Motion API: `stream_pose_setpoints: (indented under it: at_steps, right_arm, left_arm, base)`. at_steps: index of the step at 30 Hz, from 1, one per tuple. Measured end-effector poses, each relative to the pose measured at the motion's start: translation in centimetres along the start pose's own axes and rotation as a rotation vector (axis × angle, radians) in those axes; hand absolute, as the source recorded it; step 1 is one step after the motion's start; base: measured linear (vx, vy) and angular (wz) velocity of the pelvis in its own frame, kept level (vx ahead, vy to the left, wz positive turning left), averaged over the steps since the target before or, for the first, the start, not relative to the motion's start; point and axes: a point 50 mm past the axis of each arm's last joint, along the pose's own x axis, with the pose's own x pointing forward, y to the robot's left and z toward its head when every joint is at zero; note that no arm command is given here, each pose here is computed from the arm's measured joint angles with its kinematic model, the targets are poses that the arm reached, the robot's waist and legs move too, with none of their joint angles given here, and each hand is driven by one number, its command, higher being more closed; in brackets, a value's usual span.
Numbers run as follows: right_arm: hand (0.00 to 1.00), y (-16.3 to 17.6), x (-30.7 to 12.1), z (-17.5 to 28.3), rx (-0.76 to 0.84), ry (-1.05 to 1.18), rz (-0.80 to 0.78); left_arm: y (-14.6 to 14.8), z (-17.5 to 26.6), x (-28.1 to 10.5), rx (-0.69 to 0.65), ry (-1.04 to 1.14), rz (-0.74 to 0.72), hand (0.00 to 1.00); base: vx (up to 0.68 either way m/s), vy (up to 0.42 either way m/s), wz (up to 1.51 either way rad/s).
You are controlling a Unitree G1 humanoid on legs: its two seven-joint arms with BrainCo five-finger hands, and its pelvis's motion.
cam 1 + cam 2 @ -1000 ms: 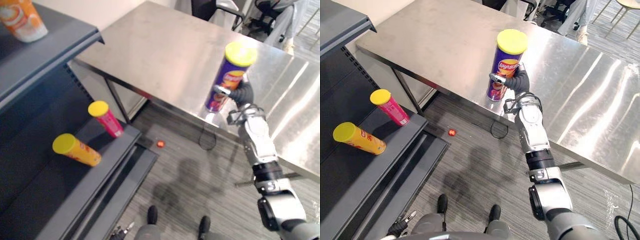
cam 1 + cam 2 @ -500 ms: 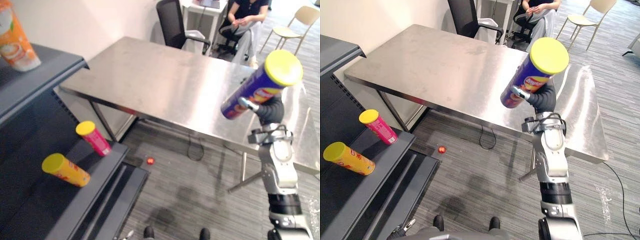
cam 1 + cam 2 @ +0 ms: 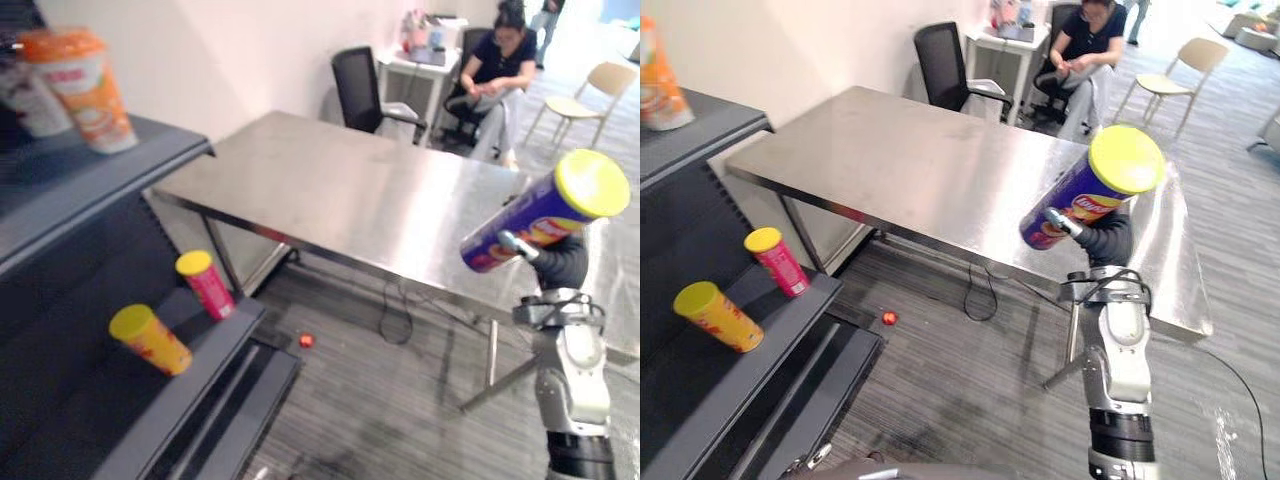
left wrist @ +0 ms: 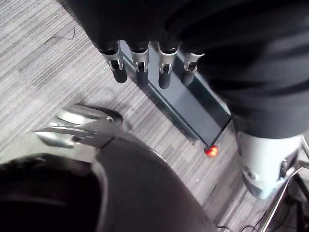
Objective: Put the gum and the chips on the shelf.
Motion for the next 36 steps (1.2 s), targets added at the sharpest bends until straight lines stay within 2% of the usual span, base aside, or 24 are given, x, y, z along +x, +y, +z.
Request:
stream_pose_setpoints:
  at_steps: [5, 7, 12, 18, 26, 36]
  right_arm:
    - [1.0, 1.6, 1.7, 1.0, 0.019, -0.071, 0.066]
    - [1.0, 1.0, 2.3, 1.8, 0.007, -0.114, 0.044]
    - [1.0, -1.5, 2.0, 2.6, -0.029, -0.143, -0.088]
    - [1.0, -2.7, 1.1, 2.5, -0.036, -0.132, -0.149]
    - [1.0, -5.1, -0.9, 2.3, -0.071, -0.106, -0.307]
    - [1.0, -4.1, -0.7, 1.6, -0.124, -0.07, -0.261]
  left_arm:
    - [-0.7, 0.1, 0.0, -0.041, -0.01, -0.002, 0.0]
    - [-0.8, 0.5, 0.2, -0.076, -0.018, 0.009, 0.0]
    - [-0.5, -1.9, -0.5, -0.164, 0.042, 0.045, 0.0]
    - [-0.1, -1.8, -0.5, -0.195, 0.031, 0.053, 0.0]
    - [-0.2, -1.4, -0.4, -0.163, 0.026, 0.059, 0.0]
    - [0.2, -0.7, -0.2, -0.139, 0.009, 0.07, 0.0]
  base:
    - [-0.2, -0.155, 1.18]
    - [-0.17, -0.104, 1.26]
    - [-0.06, -0.016, 1.13]
    - [-0.07, 0.124, 0.89]
    - [-0.02, 0.073, 0.53]
    - [-0.01, 0.041, -0.03]
